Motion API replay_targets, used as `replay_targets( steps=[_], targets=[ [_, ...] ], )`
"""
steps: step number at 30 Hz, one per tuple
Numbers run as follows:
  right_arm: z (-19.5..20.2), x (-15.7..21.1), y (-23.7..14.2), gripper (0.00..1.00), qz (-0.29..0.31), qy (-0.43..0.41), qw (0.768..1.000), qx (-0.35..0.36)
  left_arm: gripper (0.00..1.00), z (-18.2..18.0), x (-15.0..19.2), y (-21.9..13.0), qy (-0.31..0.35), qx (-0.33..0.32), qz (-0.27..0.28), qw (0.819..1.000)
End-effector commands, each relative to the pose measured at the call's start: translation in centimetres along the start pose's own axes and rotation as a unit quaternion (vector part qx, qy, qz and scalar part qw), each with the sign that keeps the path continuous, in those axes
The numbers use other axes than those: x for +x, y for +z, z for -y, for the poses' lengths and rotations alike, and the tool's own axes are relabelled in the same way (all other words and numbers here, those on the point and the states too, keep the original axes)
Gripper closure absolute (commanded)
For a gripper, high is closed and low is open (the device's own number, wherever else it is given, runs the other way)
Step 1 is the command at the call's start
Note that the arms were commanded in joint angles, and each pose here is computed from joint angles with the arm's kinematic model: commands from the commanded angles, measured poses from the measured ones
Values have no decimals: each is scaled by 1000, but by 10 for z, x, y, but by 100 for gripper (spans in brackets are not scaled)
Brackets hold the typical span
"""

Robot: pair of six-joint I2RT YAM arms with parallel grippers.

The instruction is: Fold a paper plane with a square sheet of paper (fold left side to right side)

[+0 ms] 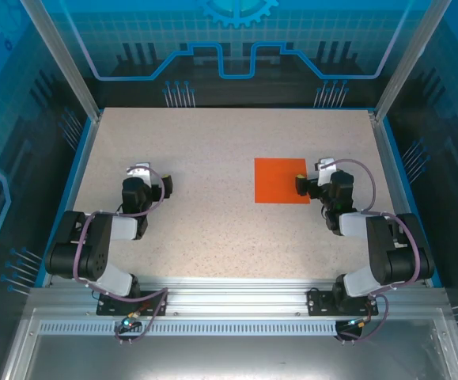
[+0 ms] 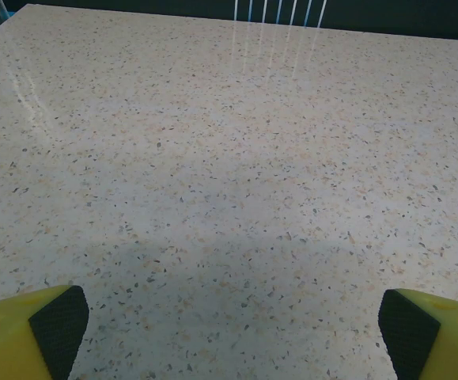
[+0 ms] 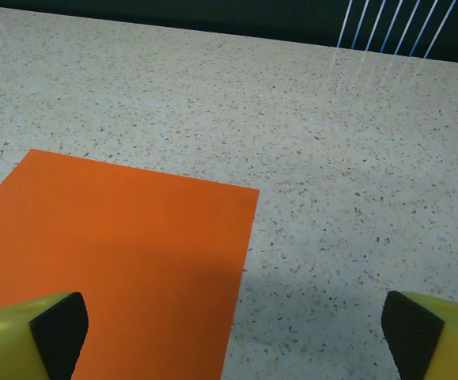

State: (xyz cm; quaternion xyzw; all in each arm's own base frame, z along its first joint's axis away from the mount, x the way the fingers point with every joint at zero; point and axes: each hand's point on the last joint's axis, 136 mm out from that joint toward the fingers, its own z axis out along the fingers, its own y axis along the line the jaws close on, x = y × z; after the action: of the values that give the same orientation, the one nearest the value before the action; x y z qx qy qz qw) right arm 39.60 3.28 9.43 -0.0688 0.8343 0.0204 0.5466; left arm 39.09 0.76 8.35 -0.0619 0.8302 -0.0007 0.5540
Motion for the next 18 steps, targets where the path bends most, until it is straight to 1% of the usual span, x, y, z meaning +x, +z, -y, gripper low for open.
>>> replay_targets(
  steps=[1,5,15,18],
  targets=[
    [0,0,1,1,4,-6,1000,-1,2,5,-9,1,-2,14,9,1000],
    [1,1,1,0,4,-6,1000,-1,2,9,-9,1,4,27,5,1000],
    [1,0,1,0,5,-5,1000,-3,1,9,-9,2,3,29,4,1000],
    [3,0,0,0,6,6,1000,-15,2,9,-8,2,0,32,2,999]
  ],
)
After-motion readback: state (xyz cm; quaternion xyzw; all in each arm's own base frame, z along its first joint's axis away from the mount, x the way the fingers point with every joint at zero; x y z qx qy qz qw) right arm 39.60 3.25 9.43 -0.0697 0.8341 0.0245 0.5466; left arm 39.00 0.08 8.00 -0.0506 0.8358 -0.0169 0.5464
